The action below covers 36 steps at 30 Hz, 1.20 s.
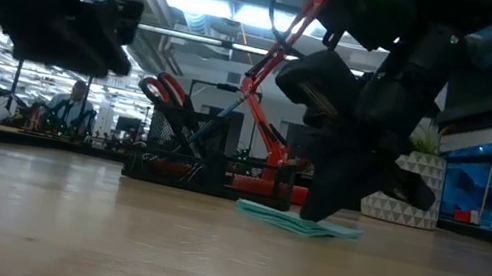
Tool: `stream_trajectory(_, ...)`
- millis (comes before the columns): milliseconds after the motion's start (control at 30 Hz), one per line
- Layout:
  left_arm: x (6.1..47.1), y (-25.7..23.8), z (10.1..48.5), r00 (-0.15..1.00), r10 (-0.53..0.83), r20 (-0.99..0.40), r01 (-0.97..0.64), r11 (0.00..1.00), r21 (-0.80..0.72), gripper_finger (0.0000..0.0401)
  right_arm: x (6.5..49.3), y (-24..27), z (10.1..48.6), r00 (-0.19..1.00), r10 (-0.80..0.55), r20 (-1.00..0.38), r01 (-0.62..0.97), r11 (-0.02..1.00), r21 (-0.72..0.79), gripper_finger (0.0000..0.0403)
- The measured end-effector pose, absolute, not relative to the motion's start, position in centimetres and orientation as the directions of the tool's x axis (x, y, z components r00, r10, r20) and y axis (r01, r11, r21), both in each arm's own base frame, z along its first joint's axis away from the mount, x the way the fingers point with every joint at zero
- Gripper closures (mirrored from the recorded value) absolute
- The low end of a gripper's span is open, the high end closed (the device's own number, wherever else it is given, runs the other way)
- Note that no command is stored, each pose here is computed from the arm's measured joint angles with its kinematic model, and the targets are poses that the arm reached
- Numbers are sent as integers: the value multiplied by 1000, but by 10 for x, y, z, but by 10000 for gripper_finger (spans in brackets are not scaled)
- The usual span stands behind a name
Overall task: Pick and place office supplies into organizer
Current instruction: Put the blue sticky note into the black desk organizer
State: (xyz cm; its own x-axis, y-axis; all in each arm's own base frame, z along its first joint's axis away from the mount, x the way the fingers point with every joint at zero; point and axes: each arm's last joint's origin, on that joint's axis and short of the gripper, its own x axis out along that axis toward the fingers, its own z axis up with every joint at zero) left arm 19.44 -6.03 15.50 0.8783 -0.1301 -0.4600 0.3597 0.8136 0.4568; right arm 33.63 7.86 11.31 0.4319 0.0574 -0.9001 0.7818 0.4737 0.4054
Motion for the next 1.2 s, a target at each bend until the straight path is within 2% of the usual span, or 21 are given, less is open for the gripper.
stream_trajectory(200,210,-70,134,887,-102,-450,401,653,642,280,337,79,113,440,60,-896,774,480,412,401)
stream_trajectory(500,243,-81,125,892,-88,-443,416,542,730,229,337,79,113,447,62,-893,771,480,419,401)
stream_trajectory(867,283,-96,110,866,-74,-494,466,474,747,223,339,79,113,459,66,-886,767,473,433,401)
stream_trajectory(1067,302,-100,100,876,39,-481,417,440,795,221,340,79,113,469,70,-881,765,467,444,401)
stream_trajectory(1200,312,-102,95,869,64,-490,423,416,805,223,340,79,113,469,71,-880,765,466,445,401)
